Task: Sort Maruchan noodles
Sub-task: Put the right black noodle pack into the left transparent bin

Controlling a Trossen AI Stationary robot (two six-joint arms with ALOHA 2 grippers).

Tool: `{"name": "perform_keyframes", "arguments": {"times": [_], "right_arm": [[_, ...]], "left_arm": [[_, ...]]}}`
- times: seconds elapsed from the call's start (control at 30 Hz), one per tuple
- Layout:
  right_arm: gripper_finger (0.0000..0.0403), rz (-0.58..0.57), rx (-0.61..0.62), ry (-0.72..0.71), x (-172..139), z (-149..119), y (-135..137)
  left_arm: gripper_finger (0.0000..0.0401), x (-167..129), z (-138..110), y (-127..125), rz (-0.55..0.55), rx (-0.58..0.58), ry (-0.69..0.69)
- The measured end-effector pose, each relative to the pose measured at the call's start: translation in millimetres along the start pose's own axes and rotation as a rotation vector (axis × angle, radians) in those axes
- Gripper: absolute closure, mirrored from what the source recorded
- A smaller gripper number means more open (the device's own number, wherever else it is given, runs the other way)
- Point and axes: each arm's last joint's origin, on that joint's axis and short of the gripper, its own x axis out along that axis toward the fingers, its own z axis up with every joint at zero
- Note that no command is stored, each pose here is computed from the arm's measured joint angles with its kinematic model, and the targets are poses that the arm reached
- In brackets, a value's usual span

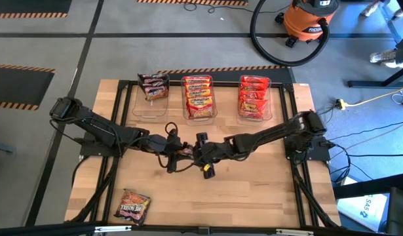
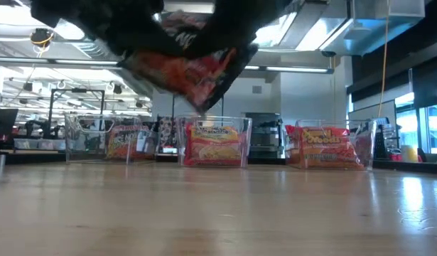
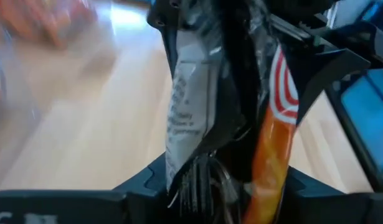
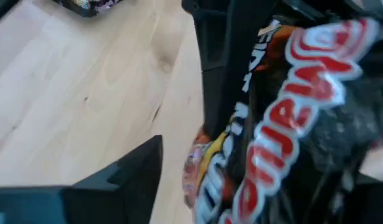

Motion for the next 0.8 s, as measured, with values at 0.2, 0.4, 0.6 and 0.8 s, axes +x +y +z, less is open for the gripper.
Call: {"name": "perform_keyframes", "arguments": {"times": [0.2,0.4,0.6,0.8], "right_arm": [[0.0120,-0.028,0.114,0.140,-51,0,-12],[0.0124,-0.067,0.194,0.220,-73,-39,-9],[0.0127,-0.079,0.283,-0.060,-59,-89,4],[0.0127,-0.054,0.379,-0.453,-59,-106,8]], "left_arm": [[0.0266,-1,-5,1,0.002,0.041,0.041],[0.0267,-2,-1,-1,0.018,0.100,-0.010],[0.0267,-2,13,-6,0.019,0.163,-0.164],[0.0267,-2,27,-7,0.011,0.211,-0.314]]}}
